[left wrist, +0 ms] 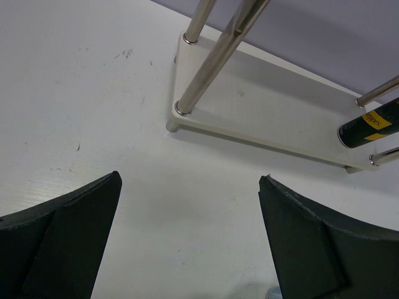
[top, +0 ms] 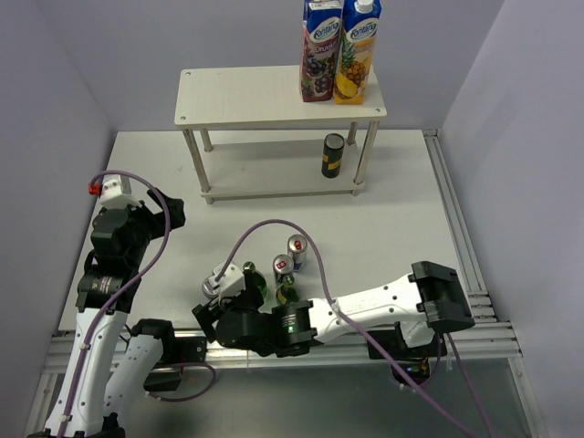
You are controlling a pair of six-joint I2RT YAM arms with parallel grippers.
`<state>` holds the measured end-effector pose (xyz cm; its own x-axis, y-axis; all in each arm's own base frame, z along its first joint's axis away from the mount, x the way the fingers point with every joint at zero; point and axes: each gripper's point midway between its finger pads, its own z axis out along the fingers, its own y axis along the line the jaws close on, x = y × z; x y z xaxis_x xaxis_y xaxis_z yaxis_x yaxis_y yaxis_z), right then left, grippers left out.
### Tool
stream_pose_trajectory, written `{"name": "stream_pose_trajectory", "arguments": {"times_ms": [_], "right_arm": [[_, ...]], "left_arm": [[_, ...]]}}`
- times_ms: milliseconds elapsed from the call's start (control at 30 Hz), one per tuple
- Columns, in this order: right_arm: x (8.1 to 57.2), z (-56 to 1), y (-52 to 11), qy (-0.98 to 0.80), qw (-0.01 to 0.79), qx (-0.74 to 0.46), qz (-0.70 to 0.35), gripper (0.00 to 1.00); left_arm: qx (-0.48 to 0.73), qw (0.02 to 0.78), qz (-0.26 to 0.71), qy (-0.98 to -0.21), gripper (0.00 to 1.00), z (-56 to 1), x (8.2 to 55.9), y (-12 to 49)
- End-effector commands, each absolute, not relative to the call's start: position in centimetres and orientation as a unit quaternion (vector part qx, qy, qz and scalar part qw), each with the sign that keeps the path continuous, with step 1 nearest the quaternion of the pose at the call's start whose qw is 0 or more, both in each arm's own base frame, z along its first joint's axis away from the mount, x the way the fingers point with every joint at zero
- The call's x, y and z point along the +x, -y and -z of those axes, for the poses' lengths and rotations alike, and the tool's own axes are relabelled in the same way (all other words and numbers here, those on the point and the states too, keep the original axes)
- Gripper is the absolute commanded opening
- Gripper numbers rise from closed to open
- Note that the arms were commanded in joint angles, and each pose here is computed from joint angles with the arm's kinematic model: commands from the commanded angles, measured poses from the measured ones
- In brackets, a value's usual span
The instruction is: Place and organize the beverage onto the shelf
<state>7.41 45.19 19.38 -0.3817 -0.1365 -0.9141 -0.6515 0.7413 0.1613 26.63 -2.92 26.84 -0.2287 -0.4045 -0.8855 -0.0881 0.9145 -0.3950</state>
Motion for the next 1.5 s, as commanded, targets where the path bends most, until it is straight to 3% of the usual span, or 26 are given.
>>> {"name": "stream_pose_trajectory", "arguments": {"times_ms": [0, 733, 867, 900, 967, 1000, 1100, 1133, 1200, 1267, 1467], "right_arm": [[7.4, -20.8, -46.3, -0.795, 0.497, -0.205, -0.282, 1.00], [13.2, -13.0, -48.2, -0.793, 0.562, -0.165, -0.171, 1.00], [14.8, -12.4, -47.8, -0.787, 0.579, -0.146, -0.154, 0.96], [15.4, -12.5, -47.6, -0.785, 0.584, -0.141, -0.150, 0.94], [16.0, -12.5, -47.5, -0.781, 0.593, -0.131, -0.144, 0.78], [16.4, -12.5, -47.3, -0.779, 0.596, -0.133, -0.139, 0.61], [16.8, -12.7, -47.4, -0.776, 0.602, -0.132, -0.134, 0.41], [16.8, -13.3, -47.3, -0.777, 0.601, -0.131, -0.134, 0.25], [16.6, -14.2, -47.4, -0.777, 0.598, -0.136, -0.143, 0.05], [16.5, -16.4, -47.1, -0.774, 0.600, -0.131, -0.157, 0.00], [16.0, -27.1, -44.4, -0.744, 0.621, -0.089, -0.229, 0.00]], "left_arm": [[-0.158, 0.628, 0.132, -0.751, 0.99, -28.9, 26.7, 2.6], [-0.152, 0.631, 0.139, -0.748, 0.99, -29.2, 26.5, 2.8], [-0.151, 0.631, 0.140, -0.748, 0.99, -29.2, 26.5, 2.9], [-0.151, 0.631, 0.140, -0.748, 0.99, -29.2, 26.5, 2.9], [-0.151, 0.631, 0.141, -0.748, 0.99, -29.2, 26.5, 2.9], [-0.150, 0.630, 0.140, -0.749, 0.99, -29.2, 26.5, 2.9], [-0.150, 0.631, 0.141, -0.748, 0.99, -29.2, 26.5, 2.9], [-0.149, 0.631, 0.140, -0.748, 0.99, -29.2, 26.6, 2.9], [-0.149, 0.629, 0.142, -0.749, 0.99, -29.2, 26.7, 3.0], [-0.150, 0.628, 0.141, -0.751, 0.99, -29.1, 26.7, 3.0], [-0.152, 0.631, 0.139, -0.748, 0.99, -29.2, 26.6, 2.8]]}}
